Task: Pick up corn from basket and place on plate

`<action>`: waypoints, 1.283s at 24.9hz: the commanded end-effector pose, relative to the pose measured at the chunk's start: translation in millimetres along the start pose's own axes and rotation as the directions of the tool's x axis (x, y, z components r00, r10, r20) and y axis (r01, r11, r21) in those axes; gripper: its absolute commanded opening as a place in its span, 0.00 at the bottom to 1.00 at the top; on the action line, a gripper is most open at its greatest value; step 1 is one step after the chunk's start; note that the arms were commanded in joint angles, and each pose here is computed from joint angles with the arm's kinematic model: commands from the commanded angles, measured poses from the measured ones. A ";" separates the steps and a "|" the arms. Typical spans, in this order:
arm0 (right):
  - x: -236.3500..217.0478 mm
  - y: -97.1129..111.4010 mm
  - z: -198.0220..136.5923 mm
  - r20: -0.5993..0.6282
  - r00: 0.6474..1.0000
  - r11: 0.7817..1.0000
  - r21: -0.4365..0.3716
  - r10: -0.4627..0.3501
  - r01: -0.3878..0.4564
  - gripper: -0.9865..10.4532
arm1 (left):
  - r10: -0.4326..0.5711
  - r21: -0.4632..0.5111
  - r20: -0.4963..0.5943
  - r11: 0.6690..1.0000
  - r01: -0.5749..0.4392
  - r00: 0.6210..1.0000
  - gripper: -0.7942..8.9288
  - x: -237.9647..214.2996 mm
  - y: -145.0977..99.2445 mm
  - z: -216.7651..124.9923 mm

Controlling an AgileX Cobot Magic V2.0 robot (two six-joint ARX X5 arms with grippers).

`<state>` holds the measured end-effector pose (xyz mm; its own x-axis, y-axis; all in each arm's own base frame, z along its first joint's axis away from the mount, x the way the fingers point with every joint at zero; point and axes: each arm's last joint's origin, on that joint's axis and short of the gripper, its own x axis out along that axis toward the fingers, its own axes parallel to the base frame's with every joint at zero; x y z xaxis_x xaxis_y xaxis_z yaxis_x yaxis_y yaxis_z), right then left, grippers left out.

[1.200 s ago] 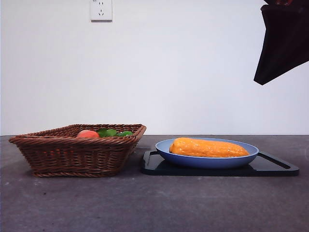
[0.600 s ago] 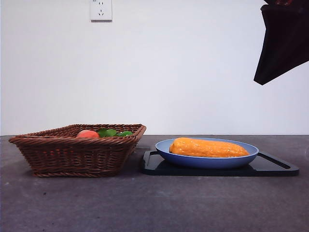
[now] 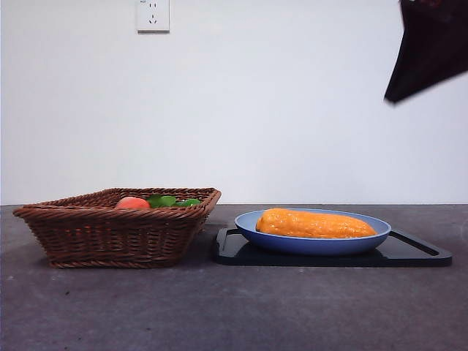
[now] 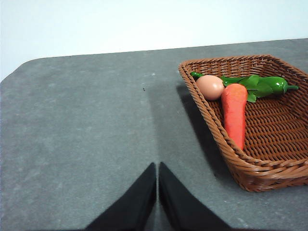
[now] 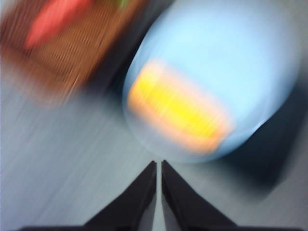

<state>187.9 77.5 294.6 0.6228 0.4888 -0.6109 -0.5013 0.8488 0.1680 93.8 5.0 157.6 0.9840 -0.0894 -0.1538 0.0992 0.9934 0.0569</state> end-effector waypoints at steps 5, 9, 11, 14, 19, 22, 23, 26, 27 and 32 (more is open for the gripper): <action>-44.4 -23.2 -26.9 0.487 0.858 0.976 -0.041 -0.165 0.212 0.09 | -0.002 -0.017 -0.057 1.000 0.002 0.998 0.09 0.8 -0.2 -8.0; -55.8 -31.7 -73.1 0.548 0.781 0.936 0.012 -0.301 0.353 0.09 | -0.002 -0.017 -0.057 1.000 0.002 0.998 0.09 0.8 -0.2 -8.0; -55.7 -32.7 -88.1 0.559 0.751 0.911 0.020 -0.352 0.412 0.09 | -0.002 -0.017 -0.057 1.000 0.002 0.998 0.09 0.8 -0.2 -8.0; -50.6 -34.7 -107.8 0.576 0.715 0.887 0.038 -0.396 0.461 0.09 | -0.002 -0.017 -0.057 1.000 0.002 0.998 0.09 0.8 -0.2 -8.0; -38.5 -37.6 -135.8 0.595 0.688 0.874 0.052 -0.415 0.482 0.09 | -0.002 -0.017 -0.057 1.000 0.002 0.998 0.09 0.8 -0.2 -8.0; -31.0 -39.4 -148.3 0.596 0.686 0.873 0.055 -0.419 0.485 0.09 | -0.002 -0.017 -0.057 1.000 0.002 0.998 0.09 0.8 -0.2 -8.0; -28.4 -40.0 -151.9 0.594 0.687 0.873 0.055 -0.419 0.485 0.09 | -0.002 -0.017 -0.057 1.000 0.002 0.998 0.09 0.8 -0.2 -8.0; -21.9 -41.5 -160.9 0.590 0.690 0.874 0.056 -0.420 0.484 0.09 | -0.002 -0.017 -0.057 1.000 0.002 0.998 0.09 0.8 -0.2 -8.0; -20.1 -42.0 -163.3 0.588 0.692 0.874 0.057 -0.420 0.482 0.09 | -0.002 -0.017 -0.057 1.000 0.002 0.998 0.09 0.8 -0.2 -8.0; -12.0 -43.9 -174.7 0.563 0.709 0.882 0.079 -0.424 0.465 0.09 | -0.002 -0.017 -0.057 1.000 0.002 0.998 0.09 0.8 -0.2 -8.0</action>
<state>97.6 -0.7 160.7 0.9920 0.1030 -0.0728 -0.1091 0.9903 -0.0864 93.8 5.0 157.6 0.9840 -0.0894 -0.1538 0.0992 0.9934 0.0573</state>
